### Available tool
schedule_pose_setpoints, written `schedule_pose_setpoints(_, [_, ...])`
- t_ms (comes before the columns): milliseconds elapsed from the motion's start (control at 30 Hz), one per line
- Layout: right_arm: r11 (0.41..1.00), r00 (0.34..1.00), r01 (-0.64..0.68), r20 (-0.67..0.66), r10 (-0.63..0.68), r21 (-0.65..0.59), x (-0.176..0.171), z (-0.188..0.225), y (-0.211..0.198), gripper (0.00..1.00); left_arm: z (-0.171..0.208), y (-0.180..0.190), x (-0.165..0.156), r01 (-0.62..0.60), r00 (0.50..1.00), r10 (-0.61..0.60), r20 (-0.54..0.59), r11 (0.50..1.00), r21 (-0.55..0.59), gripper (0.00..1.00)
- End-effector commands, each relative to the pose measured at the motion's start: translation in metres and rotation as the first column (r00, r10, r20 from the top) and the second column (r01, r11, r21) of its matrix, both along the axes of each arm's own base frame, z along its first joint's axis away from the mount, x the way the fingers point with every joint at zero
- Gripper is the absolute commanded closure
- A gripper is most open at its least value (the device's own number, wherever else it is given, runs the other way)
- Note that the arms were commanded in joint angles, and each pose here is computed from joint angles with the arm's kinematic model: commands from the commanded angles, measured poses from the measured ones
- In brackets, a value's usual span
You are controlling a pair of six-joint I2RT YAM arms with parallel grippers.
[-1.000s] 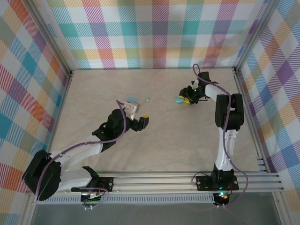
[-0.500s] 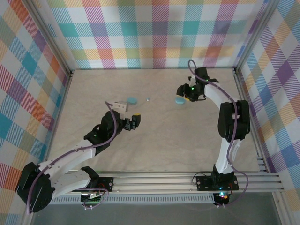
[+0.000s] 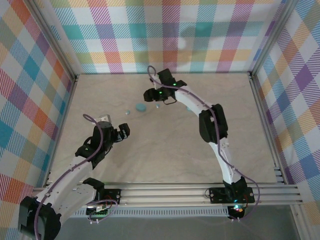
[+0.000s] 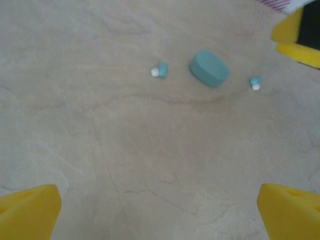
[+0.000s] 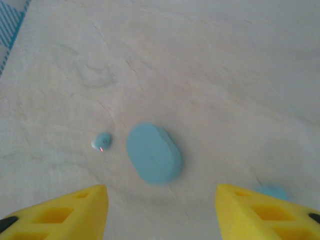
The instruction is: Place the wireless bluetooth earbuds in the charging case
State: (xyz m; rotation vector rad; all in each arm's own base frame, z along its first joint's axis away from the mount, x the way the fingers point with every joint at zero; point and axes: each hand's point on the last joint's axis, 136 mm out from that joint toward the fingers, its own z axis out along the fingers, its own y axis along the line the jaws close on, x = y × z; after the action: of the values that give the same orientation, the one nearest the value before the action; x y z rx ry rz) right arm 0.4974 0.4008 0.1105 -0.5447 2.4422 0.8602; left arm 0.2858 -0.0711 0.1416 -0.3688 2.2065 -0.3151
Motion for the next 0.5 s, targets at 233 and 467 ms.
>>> schedule_pose_setpoints(233, [0.997,0.993,-0.083,0.09,0.082,0.003,0.015,-0.035,0.052,0.34,-0.015,-0.015,0.006,0.039,0.986,-0.06,-0.155,0.99,-0.134,0.0])
schedule_pose_setpoints(467, [0.97,0.968,-0.17,0.153,0.197,-0.175,-0.015,-0.056,0.068,0.25,-0.024,-0.014,0.003,0.04,0.982,-0.066,-0.174,0.988,-0.148,0.0])
